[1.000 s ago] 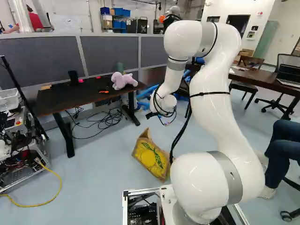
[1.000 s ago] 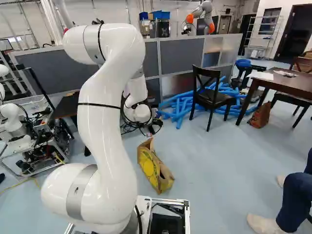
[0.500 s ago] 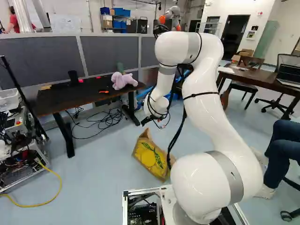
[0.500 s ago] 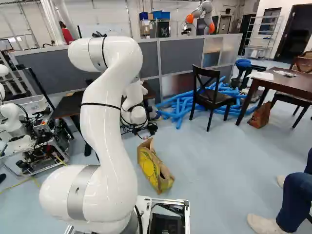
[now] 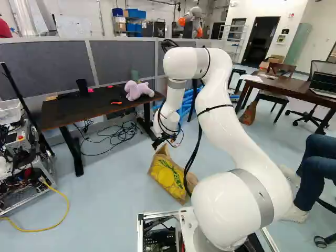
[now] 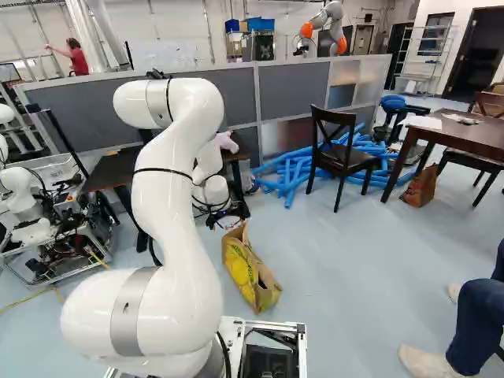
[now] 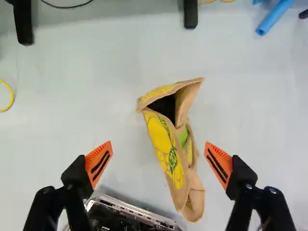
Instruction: Pick up the bag on the ground and place it on the table
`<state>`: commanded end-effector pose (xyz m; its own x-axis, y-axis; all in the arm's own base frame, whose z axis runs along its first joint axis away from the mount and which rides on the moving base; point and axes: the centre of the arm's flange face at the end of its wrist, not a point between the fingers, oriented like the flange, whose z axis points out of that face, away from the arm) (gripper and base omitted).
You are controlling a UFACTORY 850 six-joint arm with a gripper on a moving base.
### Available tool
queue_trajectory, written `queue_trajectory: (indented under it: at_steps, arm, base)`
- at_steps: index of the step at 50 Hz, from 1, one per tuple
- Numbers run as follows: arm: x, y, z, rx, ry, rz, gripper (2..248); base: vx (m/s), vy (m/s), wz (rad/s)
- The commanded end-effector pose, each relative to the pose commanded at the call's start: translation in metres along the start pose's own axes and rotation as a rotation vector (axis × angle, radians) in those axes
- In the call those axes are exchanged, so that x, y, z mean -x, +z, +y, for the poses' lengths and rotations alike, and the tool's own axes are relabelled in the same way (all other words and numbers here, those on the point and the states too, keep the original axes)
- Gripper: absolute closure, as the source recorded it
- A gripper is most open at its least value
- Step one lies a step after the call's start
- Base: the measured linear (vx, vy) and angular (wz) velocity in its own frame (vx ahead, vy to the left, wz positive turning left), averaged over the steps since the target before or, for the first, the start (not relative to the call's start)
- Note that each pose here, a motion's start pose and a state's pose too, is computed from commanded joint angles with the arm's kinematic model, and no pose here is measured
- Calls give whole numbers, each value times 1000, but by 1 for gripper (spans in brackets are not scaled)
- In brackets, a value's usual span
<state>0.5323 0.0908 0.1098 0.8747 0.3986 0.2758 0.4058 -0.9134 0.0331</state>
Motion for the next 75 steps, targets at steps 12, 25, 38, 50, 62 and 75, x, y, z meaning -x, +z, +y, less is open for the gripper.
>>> queue_trajectory:
  at_steps: [12,25,38,50,62,75]
  arm:
    - [14,15,8,-3,15,-43,3]
    - [36,28,26,-2,58,-80,3]
    - [46,45,35,-4,79,-103,3]
    - [49,63,36,-9,75,-115,3]
    - [52,81,35,-17,49,-125,3]
    - [56,101,35,-27,21,-135,3]
  base:
    - [0,0,0]
    - [0,0,0]
    - [0,0,0]
    - [0,0,0]
    - [0,0,0]
    - [0,0,0]
